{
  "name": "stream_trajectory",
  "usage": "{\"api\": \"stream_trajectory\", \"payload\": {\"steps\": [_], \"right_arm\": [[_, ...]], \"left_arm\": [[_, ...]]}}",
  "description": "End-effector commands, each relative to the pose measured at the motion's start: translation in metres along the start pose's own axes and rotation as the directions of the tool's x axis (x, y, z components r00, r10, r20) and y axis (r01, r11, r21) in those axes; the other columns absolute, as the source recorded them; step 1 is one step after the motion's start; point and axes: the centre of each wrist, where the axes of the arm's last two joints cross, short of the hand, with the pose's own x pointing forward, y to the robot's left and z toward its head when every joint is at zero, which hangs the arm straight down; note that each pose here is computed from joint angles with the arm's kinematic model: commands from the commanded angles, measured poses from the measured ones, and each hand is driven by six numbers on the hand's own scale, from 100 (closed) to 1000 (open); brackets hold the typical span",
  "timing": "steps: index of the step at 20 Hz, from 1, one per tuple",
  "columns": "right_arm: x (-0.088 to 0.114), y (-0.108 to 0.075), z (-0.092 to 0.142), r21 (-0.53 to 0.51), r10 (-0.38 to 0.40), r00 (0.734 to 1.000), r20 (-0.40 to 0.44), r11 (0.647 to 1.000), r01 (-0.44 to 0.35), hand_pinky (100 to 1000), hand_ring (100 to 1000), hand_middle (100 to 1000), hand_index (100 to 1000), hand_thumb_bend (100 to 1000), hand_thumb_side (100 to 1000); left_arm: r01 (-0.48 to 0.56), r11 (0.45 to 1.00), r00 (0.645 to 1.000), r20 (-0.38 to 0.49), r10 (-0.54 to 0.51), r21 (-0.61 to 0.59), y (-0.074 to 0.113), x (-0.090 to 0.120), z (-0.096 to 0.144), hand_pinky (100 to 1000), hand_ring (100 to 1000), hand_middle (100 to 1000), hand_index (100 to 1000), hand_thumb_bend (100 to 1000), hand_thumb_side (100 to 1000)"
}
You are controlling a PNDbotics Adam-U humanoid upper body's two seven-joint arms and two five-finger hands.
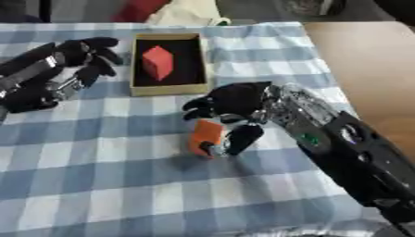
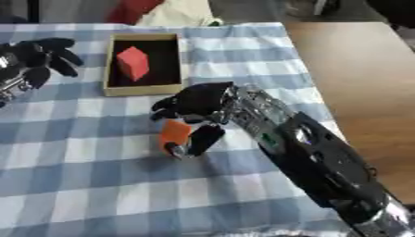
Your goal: Pick up objects on the table and place them in the box.
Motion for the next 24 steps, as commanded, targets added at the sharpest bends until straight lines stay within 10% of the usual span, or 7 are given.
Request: {"api": "stream_trajectory", "payload": {"steps": [1, 14, 24], "right_arm": [[-0.003, -0.003, 0.000, 0.002, 0.029, 0.999, -0.018, 1.000, -0.029, 881, 885, 986, 1000, 163, 925], [-0.008, -0.001, 0.004, -0.057, 0.049, 0.997, -0.067, 0.997, -0.053, 836, 674, 549, 1000, 195, 613], [-0.021, -0.032, 0.034, -0.147, 0.063, 0.992, -0.108, 0.986, -0.078, 836, 674, 526, 1000, 198, 558]], "left_arm": [[0.018, 1.000, 1.000, 0.002, -0.018, -0.003, 0.006, 0.003, 0.000, 753, 728, 779, 1000, 100, 929], [0.005, 1.000, 1.000, -0.008, -0.005, -0.006, 0.003, 0.001, 0.002, 748, 723, 780, 1000, 100, 944], [-0.006, 1.000, 1.000, 0.020, 0.006, 0.009, 0.005, 0.007, 0.003, 747, 720, 778, 1000, 100, 916]]}}
